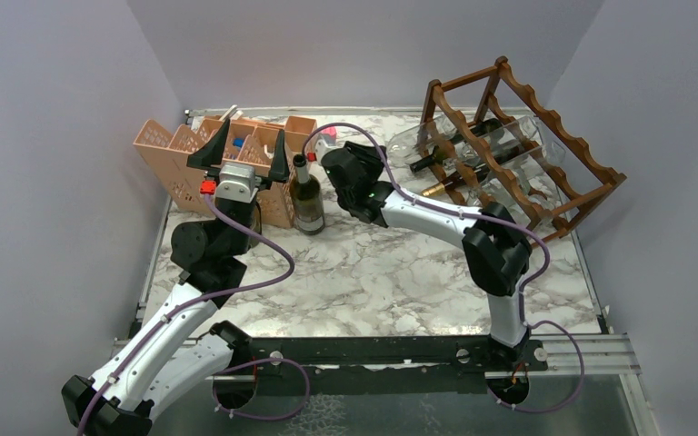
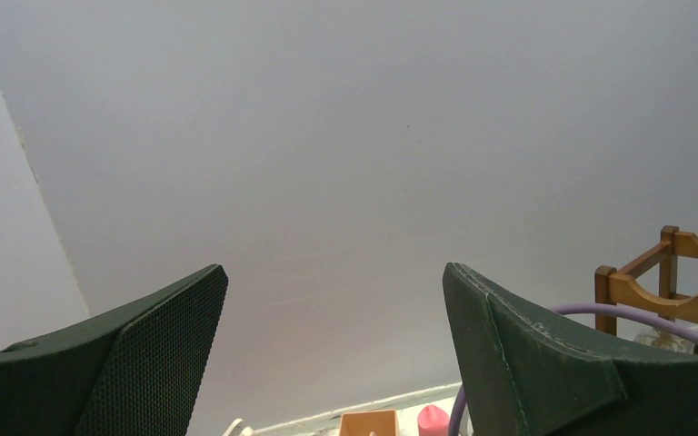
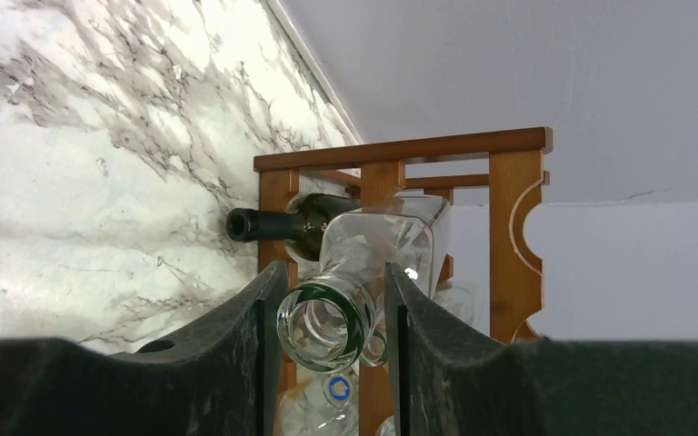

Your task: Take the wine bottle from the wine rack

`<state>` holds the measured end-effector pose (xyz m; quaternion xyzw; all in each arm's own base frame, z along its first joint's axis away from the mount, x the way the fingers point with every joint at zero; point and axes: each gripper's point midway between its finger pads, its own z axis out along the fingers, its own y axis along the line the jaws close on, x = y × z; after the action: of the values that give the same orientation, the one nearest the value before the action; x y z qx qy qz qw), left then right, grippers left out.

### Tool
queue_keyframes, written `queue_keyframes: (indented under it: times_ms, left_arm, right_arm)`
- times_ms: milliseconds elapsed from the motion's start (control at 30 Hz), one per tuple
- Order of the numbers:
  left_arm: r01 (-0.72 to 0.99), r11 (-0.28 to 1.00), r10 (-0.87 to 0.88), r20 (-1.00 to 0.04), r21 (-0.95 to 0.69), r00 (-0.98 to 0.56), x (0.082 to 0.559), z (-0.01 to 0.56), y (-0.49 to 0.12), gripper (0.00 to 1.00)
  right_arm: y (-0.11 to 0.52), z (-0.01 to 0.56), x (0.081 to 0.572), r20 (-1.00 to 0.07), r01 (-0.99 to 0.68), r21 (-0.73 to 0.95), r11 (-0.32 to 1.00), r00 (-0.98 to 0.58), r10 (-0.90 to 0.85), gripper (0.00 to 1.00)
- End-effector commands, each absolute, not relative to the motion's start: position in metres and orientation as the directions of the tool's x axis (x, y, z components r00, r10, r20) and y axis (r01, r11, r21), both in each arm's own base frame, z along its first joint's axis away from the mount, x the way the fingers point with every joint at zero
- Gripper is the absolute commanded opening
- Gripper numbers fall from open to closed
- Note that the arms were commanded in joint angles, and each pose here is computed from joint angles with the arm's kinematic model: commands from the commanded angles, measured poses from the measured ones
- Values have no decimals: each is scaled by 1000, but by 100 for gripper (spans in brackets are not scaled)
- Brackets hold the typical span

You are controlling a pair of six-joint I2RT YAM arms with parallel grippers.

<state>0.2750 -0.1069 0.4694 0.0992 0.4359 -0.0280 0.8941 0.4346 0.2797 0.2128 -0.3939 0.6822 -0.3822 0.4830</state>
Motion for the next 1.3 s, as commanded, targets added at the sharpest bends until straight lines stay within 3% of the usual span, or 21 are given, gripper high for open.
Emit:
queue_keyframes:
  times_ms: [0,700,967,1267]
  left_arm:
    - [135,980,30,-773,149,634,271,471,-106,95]
    - [139,979,31,-777,151,629,273,469,-107,95]
    - [136,979,32,-775,151,631,272,470,-106,95]
    - [143,978,29,-777,152,628,273,469,-108,95]
  right_arm:
    - [291,242,420,-474,-133,-855,502,-195,-859,1]
    - [292,314,411,-559,47,-829,557,-114,-821,1]
    - [304,304,409,-700,-141,-688,712,-133,-702,1]
    - [302,296,408,-884,-366,-331,870,-201,-422,1]
